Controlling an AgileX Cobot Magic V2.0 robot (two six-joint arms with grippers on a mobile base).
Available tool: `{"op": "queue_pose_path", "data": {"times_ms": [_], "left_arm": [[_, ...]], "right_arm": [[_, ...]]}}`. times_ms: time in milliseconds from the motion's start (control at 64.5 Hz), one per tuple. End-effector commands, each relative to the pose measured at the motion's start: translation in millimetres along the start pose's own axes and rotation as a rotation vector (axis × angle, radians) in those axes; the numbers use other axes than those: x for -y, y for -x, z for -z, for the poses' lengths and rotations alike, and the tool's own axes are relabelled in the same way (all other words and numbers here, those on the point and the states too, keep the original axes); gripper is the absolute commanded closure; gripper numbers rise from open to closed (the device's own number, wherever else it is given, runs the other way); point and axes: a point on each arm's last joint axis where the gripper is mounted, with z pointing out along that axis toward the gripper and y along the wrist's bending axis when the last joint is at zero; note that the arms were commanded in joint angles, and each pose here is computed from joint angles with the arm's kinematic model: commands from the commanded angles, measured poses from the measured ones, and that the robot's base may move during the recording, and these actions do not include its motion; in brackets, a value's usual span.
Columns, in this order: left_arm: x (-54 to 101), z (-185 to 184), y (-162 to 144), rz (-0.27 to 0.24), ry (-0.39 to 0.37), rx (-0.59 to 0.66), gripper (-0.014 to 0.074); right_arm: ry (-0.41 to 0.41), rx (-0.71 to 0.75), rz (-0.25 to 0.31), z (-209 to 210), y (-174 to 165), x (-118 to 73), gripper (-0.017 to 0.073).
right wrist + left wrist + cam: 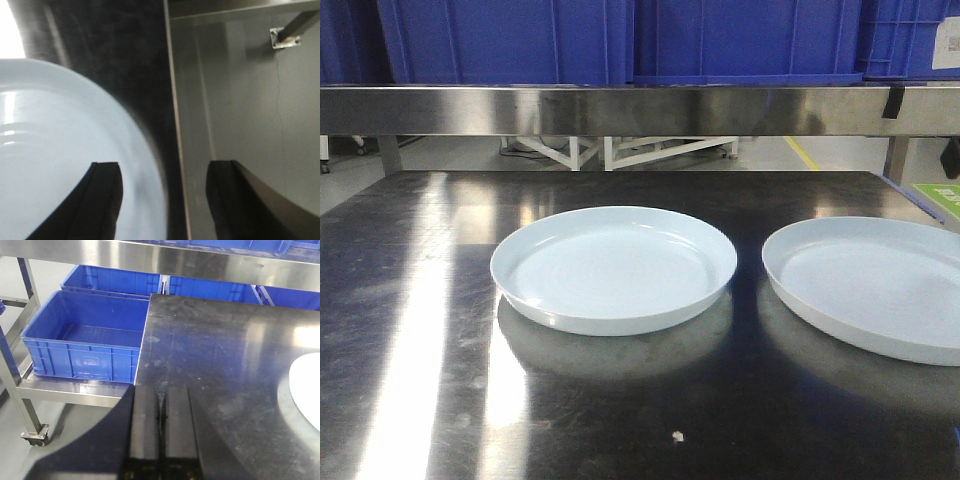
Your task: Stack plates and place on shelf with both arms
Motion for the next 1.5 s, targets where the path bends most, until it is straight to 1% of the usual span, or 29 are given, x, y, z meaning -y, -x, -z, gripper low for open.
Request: {"op": "queue_pose_path", "data": {"times_ms": [0, 171, 233, 248, 264, 295, 310, 357, 403, 419, 465, 481, 574, 621, 791, 900, 993, 1086, 1210, 1319, 1489], "left_arm": [[1.9, 4, 16, 0.001, -0.015, 0.104, 0.0504], [1.9, 4, 16, 0.001, -0.015, 0.104, 0.0504], [1.9, 4, 16, 0.001, -0.015, 0.104, 0.0504], [1.9, 4, 16, 0.001, -0.015, 0.104, 0.0504], [1.9, 4, 16, 0.001, -0.015, 0.104, 0.0504], [1.9, 4, 16, 0.001, -0.015, 0.104, 0.0504], [1.9, 4, 16, 0.001, -0.015, 0.104, 0.0504], [1.9, 4, 16, 0.001, -0.015, 0.104, 0.0504], [1.9, 4, 16, 0.001, -0.015, 0.104, 0.0504], [1.9, 4, 16, 0.001, -0.015, 0.104, 0.0504], [1.9, 4, 16, 0.001, -0.015, 0.104, 0.0504], [1.9, 4, 16, 0.001, -0.015, 0.104, 0.0504], [1.9, 4, 16, 0.001, -0.015, 0.104, 0.0504], [1.9, 4, 16, 0.001, -0.015, 0.104, 0.0504], [1.9, 4, 16, 0.001, -0.015, 0.104, 0.0504], [1.9, 4, 16, 0.001, -0.015, 0.104, 0.0504], [1.9, 4, 16, 0.001, -0.015, 0.104, 0.0504], [1.9, 4, 16, 0.001, -0.015, 0.104, 0.0504], [1.9, 4, 16, 0.001, -0.015, 0.104, 0.0504], [1.9, 4, 16, 0.001, -0.015, 0.104, 0.0504], [1.9, 4, 16, 0.001, -0.015, 0.104, 0.0504]], "right_arm": [[0.007, 0.093, 0.009, 7, 16, 1.9, 0.0073], [0.002, 0.072, 0.009, -1, 15, 2.2, 0.0076], [0.002, 0.072, 0.009, -1, 14, 2.2, 0.0118], [0.002, 0.072, 0.009, -1, 14, 2.2, 0.0148], [0.002, 0.072, 0.009, -1, 14, 2.2, 0.016], [0.002, 0.073, 0.009, -1, 15, 2.2, 0.0233], [0.002, 0.073, 0.009, -1, 15, 2.2, 0.025], [0.001, 0.076, 0.011, 0, 15, 2.3, 0.0403], [0.001, 0.083, 0.015, 2, 15, 2.4, 0.0522], [0.001, 0.087, 0.017, 3, 15, 2.4, 0.0528], [-0.002, 0.104, 0.029, 8, 17, 2.7, 0.048], [-0.002, 0.113, 0.033, 10, 18, 2.7, 0.0479], [-0.008, 0.165, 0.056, 27, 25, 2.7, 0.0513], [-0.007, 0.201, 0.062, 38, 31, 2.1, 0.0509], [0.023, 0.358, 0.052, 87, 52, -2.1, 0.0509], [0.059, 0.439, 0.063, 112, 62, -11.3, 0.051], [0.106, 0.467, 0.1, 124, 66, -28.5, 0.051], [0.162, 0.467, 0.155, 130, 66, -51.2, 0.051], [0.254, 0.442, 0.256, 130, 61, -92.6, 0.051], [0.319, 0.41, 0.335, 123, 55, -127.6, 0.051], [0.375, 0.349, 0.428, 106, 44, -171.6, 0.051]]}}
